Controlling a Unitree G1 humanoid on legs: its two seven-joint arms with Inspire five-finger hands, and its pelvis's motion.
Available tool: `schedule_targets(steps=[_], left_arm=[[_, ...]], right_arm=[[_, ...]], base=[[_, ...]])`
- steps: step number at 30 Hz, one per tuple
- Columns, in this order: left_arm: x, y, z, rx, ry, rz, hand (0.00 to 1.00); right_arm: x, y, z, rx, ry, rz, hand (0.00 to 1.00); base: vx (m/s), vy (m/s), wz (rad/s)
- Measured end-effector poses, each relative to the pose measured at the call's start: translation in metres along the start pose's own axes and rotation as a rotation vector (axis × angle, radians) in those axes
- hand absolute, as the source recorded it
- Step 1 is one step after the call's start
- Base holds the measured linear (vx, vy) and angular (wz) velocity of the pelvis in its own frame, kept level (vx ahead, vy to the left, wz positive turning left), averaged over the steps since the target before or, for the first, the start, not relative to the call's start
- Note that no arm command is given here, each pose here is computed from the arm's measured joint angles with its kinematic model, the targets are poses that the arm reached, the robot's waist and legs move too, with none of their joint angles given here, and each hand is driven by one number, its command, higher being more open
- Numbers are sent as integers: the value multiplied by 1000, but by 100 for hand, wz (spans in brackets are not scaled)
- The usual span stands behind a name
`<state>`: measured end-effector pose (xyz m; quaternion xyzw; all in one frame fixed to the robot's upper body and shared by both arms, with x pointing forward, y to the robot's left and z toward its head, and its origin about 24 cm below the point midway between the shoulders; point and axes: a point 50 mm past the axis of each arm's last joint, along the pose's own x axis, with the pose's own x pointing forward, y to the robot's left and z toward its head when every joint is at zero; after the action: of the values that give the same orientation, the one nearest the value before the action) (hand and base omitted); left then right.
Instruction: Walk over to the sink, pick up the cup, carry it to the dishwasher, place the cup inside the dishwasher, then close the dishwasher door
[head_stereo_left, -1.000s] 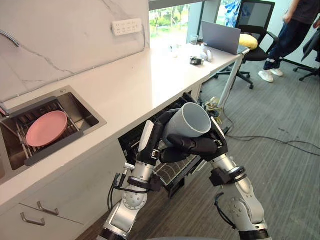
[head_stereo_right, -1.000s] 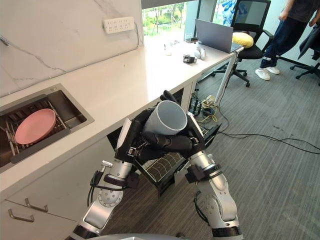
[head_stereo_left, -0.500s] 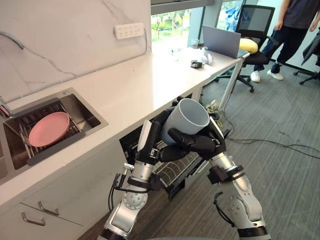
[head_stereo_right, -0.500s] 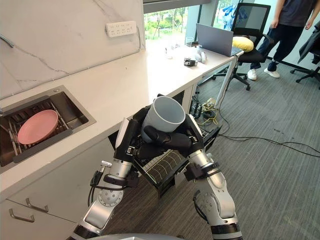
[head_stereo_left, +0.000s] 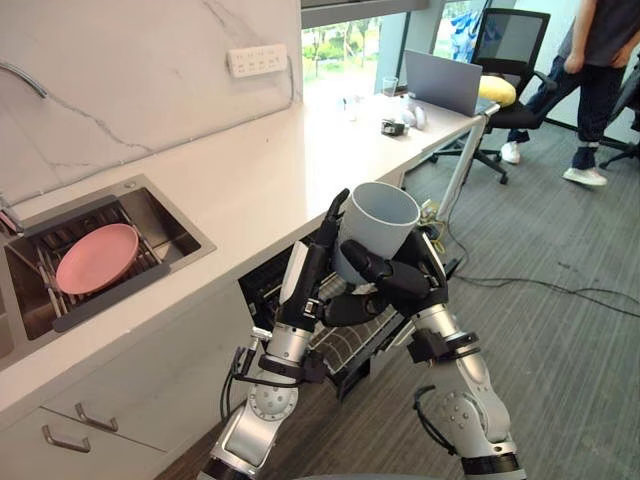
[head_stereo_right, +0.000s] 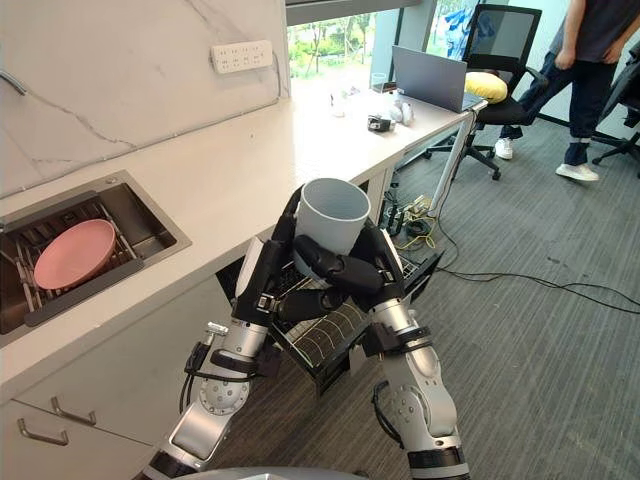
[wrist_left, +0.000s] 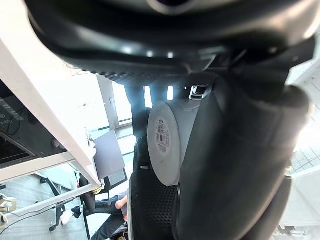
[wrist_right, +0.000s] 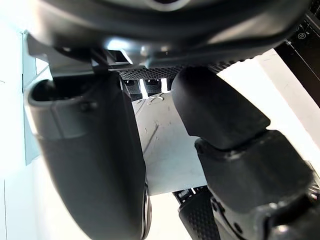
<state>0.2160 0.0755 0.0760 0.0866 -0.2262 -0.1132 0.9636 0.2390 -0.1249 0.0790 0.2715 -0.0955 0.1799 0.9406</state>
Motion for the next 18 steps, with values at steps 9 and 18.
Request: schedule_targets(steps=[9, 18], left_arm=[[-2, 2, -4, -55, 35, 39, 100], [-30, 49, -38, -95, 260, 361, 100]], right_arm=[[0, 0, -4, 20, 3, -23, 0], [-12, -34, 24, 62, -207, -242, 0]], base=[[-18, -22, 3], [-16, -17, 5]])
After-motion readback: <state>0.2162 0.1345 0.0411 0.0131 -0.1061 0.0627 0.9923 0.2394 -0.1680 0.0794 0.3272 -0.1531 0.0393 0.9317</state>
